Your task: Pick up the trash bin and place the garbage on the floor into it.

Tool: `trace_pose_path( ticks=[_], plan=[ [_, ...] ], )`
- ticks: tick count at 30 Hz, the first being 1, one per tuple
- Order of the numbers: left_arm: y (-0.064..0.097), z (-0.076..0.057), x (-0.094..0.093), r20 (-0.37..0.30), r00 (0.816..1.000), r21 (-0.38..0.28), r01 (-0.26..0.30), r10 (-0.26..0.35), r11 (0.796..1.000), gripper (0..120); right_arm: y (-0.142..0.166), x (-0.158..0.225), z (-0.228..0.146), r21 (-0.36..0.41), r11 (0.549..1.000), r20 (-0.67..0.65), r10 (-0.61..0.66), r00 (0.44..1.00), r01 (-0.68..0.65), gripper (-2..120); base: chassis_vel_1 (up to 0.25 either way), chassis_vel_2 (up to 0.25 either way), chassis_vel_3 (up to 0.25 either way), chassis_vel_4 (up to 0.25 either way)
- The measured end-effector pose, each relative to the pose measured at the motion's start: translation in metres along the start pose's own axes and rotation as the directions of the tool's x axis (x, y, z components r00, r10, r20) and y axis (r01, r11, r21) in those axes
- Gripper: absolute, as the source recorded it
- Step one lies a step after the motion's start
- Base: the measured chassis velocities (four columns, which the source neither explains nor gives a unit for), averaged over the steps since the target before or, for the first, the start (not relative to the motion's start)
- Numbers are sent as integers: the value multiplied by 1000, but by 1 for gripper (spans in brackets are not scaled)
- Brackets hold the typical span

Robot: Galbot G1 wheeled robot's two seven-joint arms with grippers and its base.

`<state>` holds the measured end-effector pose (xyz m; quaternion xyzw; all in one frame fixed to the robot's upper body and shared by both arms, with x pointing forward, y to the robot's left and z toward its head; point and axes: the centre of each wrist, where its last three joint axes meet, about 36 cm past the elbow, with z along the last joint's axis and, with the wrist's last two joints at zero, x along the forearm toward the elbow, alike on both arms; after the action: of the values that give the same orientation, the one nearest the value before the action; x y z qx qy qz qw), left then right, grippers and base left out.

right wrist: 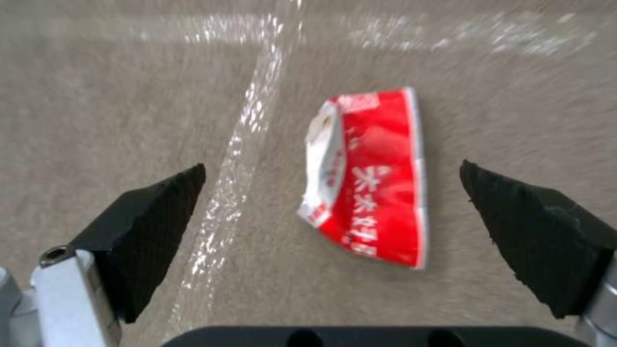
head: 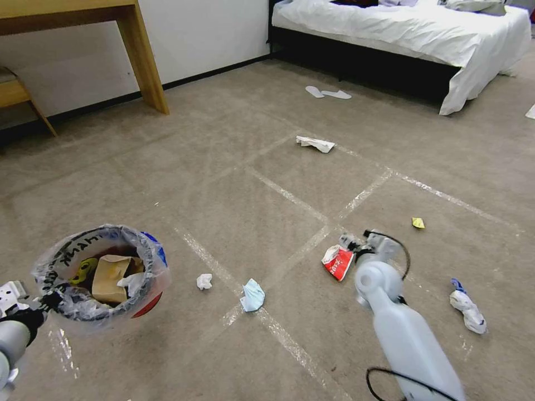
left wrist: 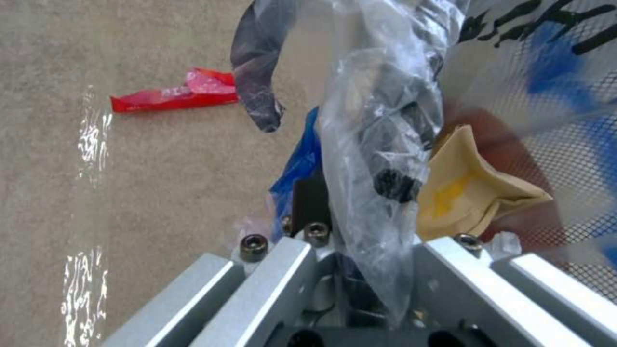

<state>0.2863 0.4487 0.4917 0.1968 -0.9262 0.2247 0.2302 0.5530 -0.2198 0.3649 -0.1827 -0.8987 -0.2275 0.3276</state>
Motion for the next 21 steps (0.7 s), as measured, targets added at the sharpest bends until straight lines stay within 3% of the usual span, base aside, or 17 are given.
trace_pose_path(
  ticks=[5,21],
  plan=[
    [4,3,2,-5,1000,2,13,-13,1000,0,23,-45,2,-2,999,-46,45,998,-46,100,0,0,0,0],
    [6,6,4,-3,1000,0,20,-20,1000,0,22,-87,36,15,997,-92,72,993,-71,98,0,0,0,0]
  ],
)
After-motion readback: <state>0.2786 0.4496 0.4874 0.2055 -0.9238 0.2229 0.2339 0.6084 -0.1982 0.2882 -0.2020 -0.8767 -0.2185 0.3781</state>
